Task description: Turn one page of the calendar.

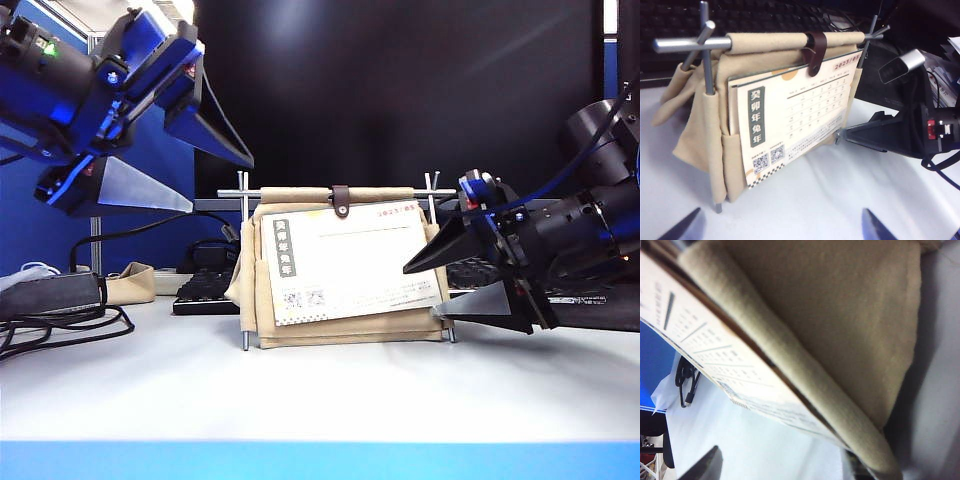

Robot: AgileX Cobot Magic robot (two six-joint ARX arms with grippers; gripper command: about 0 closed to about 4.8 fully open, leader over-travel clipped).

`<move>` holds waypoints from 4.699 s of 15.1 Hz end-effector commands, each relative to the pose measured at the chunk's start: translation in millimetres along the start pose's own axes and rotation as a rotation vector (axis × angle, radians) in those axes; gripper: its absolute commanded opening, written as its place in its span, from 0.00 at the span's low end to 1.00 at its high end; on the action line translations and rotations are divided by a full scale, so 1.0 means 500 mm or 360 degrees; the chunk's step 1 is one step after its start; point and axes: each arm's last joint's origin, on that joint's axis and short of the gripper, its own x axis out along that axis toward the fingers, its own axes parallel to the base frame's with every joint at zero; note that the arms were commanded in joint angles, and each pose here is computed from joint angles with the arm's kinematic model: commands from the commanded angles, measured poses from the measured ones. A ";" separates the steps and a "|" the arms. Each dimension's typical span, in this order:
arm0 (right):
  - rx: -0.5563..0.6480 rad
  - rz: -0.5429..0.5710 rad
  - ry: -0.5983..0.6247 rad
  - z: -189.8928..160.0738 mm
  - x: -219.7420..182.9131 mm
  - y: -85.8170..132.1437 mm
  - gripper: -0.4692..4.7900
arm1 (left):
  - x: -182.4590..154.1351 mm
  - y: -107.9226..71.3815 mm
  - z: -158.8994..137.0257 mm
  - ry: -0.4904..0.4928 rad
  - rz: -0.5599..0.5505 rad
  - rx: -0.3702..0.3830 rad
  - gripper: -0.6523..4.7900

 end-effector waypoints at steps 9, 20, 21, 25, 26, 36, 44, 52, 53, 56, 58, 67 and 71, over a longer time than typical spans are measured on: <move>-0.0026 0.0001 -0.0203 0.030 -0.009 0.007 0.67 | 0.000 -0.002 0.004 -0.0014 -0.0016 0.0002 0.87; 0.0036 0.0373 0.0068 0.018 -0.009 0.021 0.44 | 0.000 0.001 0.006 -0.0049 0.0068 0.0014 0.87; 0.0035 0.0397 0.0086 0.017 -0.009 0.021 0.34 | 0.000 0.001 0.007 -0.0056 0.0067 0.0015 0.87; 0.0066 0.0417 0.0132 0.000 -0.011 0.016 0.25 | 0.000 0.003 0.008 -0.0081 0.0130 0.0020 0.87; 0.0069 0.0416 0.0135 -0.002 -0.011 0.016 0.25 | 0.000 0.003 0.008 -0.0080 0.0133 0.0019 0.87; -0.0017 0.0628 0.0129 0.019 -0.018 0.040 0.09 | 0.046 0.056 -0.001 -0.0137 0.0202 -0.0279 0.87; -0.0013 0.0683 0.0118 0.028 -0.022 0.049 0.09 | 0.059 0.127 0.019 -0.0097 -0.0107 -0.0777 1.00; -0.0015 0.0679 0.0111 0.029 -0.023 0.048 0.09 | 0.094 0.125 0.012 0.0051 -0.0360 -0.0992 0.61; -0.0014 0.0677 0.0110 0.029 -0.023 0.048 0.09 | 0.102 0.122 0.003 0.0091 -0.0370 -0.1016 0.61; -0.0013 0.0681 0.0114 0.029 -0.023 0.048 0.09 | 0.129 0.115 -0.018 0.0188 -0.0393 -0.1025 0.69; -0.0012 0.0681 0.0114 0.029 -0.023 0.048 0.09 | 0.135 0.109 -0.013 0.0156 -0.0387 -0.1010 0.67; -0.0014 0.0682 0.0115 0.028 -0.023 0.048 0.09 | 0.149 0.084 0.012 0.0166 -0.0506 -0.0955 0.11; -0.0049 0.0736 0.0105 0.036 -0.027 0.057 0.09 | 0.150 0.079 0.012 0.0185 -0.0539 -0.0946 0.11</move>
